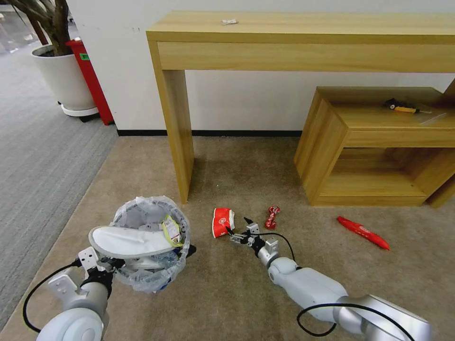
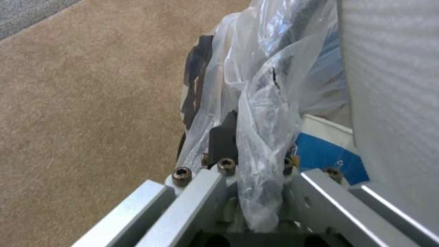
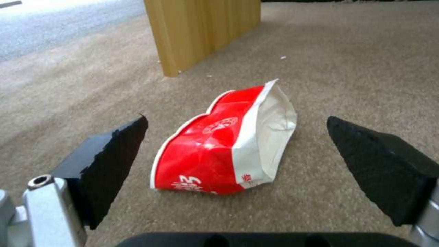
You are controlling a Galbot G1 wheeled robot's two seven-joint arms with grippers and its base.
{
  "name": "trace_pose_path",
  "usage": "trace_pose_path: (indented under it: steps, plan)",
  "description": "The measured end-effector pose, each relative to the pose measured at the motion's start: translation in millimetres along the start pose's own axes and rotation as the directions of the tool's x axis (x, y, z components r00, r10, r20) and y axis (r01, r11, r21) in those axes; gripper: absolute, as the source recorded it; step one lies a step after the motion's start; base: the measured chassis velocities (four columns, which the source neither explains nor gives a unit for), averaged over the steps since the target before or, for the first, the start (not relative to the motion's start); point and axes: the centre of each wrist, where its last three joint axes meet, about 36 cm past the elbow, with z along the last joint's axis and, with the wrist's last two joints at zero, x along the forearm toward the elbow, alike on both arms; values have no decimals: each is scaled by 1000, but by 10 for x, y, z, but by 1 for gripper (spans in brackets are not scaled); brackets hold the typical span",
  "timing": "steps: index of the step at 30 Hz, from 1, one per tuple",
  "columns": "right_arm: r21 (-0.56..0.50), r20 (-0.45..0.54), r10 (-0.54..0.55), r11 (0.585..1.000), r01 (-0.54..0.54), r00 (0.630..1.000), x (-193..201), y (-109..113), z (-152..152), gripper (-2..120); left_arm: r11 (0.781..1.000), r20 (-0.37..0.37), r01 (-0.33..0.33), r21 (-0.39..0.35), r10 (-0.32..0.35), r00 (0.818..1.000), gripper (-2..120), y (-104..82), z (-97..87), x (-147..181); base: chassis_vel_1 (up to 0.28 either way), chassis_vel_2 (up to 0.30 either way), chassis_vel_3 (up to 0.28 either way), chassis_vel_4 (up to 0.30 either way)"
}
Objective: Pick up the trash bin and place the garbage on the floor into it.
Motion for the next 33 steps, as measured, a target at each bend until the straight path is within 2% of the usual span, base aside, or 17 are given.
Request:
trace_pose_path:
  steps: [5,8,19,25,29,33]
  plan:
    - [5,-7,4,1000,-4,1000,-19,27,42,100,1000,2,-2,2,2,1000,0,-9,-5,37,0,0,0,0]
    - [16,-13,4,1000,-4,1000,-46,0,40,94,1000,6,-2,-1,2,1000,0,-4,-19,89,0,0,0,0]
    - [51,-49,10,999,-8,999,-177,12,50,96,1000,14,-19,-6,19,1000,0,-29,-57,211,0,0,0,0]
    - [49,-80,37,998,-33,996,-307,108,39,98,999,23,-38,-10,38,999,0,-35,-130,245,0,0,0,0]
    - [47,-102,60,997,-55,993,-344,113,26,94,999,26,-45,-12,46,999,0,-43,-155,264,0,0,0,0]
    - [59,-128,95,994,-88,987,-384,92,-13,94,999,27,-51,-11,52,998,0,-54,-169,286,0,0,0,0]
